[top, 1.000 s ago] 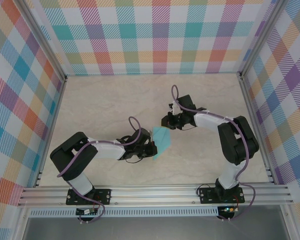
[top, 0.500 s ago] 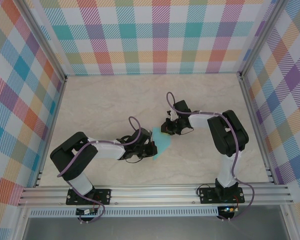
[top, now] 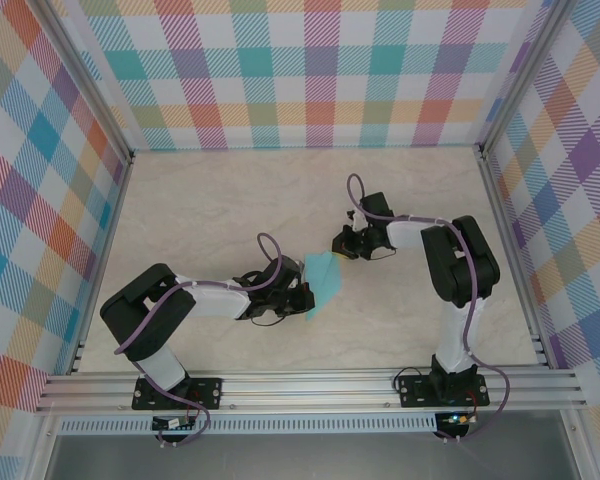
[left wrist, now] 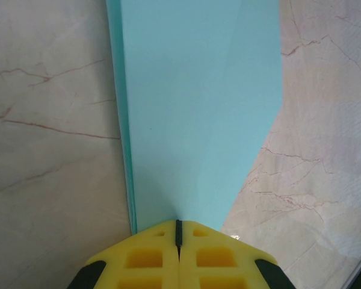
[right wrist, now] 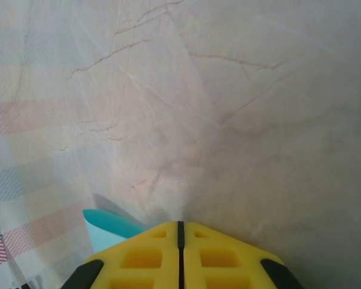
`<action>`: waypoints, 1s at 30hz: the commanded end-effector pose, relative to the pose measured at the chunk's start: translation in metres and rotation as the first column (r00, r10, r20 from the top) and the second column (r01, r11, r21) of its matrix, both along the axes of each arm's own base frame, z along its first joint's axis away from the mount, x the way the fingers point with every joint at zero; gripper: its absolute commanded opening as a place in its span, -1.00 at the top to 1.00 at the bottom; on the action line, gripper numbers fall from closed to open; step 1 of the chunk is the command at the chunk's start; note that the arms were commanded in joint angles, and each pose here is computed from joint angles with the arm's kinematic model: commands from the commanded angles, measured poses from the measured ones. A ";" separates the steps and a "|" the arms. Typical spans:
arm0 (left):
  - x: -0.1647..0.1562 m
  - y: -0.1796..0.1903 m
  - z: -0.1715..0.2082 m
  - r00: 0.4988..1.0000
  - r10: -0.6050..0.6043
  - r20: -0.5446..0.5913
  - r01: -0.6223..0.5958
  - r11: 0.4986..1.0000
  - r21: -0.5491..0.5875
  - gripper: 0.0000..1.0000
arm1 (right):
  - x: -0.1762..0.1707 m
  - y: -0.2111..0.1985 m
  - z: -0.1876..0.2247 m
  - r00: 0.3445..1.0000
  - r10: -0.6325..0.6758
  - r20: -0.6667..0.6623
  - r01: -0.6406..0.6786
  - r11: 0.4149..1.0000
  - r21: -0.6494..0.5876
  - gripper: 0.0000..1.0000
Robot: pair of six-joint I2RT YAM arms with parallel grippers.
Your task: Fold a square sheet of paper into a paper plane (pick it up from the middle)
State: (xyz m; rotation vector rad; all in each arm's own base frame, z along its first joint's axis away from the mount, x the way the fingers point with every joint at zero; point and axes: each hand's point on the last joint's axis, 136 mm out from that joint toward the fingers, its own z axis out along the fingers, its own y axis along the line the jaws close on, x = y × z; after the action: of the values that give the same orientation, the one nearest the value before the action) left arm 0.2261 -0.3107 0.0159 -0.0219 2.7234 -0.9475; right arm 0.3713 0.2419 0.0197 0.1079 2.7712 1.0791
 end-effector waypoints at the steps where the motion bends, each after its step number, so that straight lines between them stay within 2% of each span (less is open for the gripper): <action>1: -0.049 0.061 -0.067 0.980 0.018 -0.200 0.037 0.963 0.266 1.00 | 0.006 -0.001 0.035 0.996 0.012 0.087 -0.013 1.000 0.016 0.83; 7: -0.047 0.058 -0.065 0.981 0.012 -0.195 0.040 0.965 0.259 1.00 | -0.027 0.013 0.059 0.993 0.059 0.103 -0.067 0.995 0.076 0.81; 15: -0.045 0.053 -0.062 0.982 0.001 -0.188 0.046 0.969 0.243 1.00 | -0.076 0.059 0.039 0.984 0.174 0.019 -0.175 0.975 0.140 0.84; 22: -0.043 0.052 -0.059 0.983 0.000 -0.181 0.044 0.971 0.237 1.00 | -0.086 0.054 -0.008 0.987 0.140 -0.082 -0.133 0.988 0.084 0.86; 30: -0.039 0.045 -0.040 0.989 -0.015 -0.147 0.043 0.981 0.188 1.00 | -0.091 0.040 -0.035 0.988 0.103 -0.118 -0.103 0.995 0.003 0.88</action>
State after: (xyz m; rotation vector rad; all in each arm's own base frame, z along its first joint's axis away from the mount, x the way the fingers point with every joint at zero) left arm 0.2258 -0.3106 0.0176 0.0052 2.7178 -0.9463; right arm 0.2855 0.2976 0.0157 -0.0391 2.8408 1.2596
